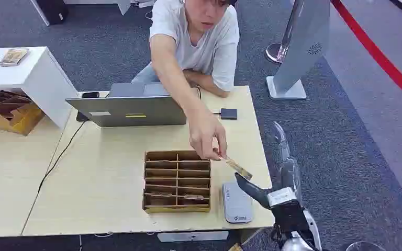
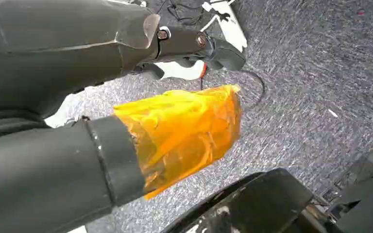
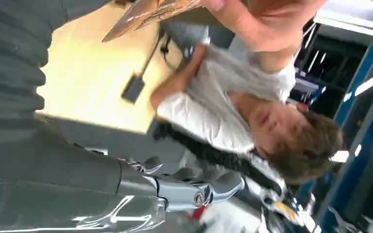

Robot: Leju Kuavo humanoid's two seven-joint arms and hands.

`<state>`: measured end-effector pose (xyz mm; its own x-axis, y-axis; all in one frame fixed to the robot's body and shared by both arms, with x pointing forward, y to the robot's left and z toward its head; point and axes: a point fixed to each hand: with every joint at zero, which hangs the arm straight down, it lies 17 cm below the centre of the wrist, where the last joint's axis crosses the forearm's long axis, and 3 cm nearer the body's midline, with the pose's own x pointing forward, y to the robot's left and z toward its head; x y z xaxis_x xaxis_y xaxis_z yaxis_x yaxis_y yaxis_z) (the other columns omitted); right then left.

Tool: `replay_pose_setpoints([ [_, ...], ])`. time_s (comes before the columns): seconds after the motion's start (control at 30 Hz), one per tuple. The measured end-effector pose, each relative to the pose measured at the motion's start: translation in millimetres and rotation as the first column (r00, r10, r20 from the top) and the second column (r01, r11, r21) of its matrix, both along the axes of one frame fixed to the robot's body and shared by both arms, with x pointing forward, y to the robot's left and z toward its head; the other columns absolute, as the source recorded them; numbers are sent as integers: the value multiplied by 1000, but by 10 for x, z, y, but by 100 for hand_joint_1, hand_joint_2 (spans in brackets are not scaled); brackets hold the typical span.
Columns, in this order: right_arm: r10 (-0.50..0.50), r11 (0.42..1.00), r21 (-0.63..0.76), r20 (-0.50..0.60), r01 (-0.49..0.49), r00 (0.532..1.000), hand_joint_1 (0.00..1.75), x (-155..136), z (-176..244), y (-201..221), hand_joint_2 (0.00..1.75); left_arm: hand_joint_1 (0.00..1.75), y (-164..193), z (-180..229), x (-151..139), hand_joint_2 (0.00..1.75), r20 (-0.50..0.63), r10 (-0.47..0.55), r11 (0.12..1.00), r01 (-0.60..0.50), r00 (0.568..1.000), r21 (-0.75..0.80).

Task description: Pass the card to the sensor for recognition and then transmit it.

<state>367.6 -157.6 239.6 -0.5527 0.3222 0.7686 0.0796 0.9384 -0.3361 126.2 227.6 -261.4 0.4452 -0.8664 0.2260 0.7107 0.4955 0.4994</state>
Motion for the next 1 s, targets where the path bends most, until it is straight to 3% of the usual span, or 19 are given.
replay_pose_setpoints([
  [0.2,-122,984,-117,111,134,986,0,-76,203,-22,175,0,11,-6,-20,0,-5,3,1000,-3,1000,4],
  [0.5,-225,935,-216,247,280,942,0,-202,421,-25,175,0,10,-6,-23,0,-5,1,1000,-1,1000,5],
  [0.97,-243,905,-273,300,327,922,0,-260,450,20,175,0,8,-6,-24,0,-5,-2,1000,2,1000,5],
  [1.0,-241,903,-278,302,328,922,10,-263,448,25,175,0,8,-6,-24,0,-5,-2,1000,2,1000,5],
])
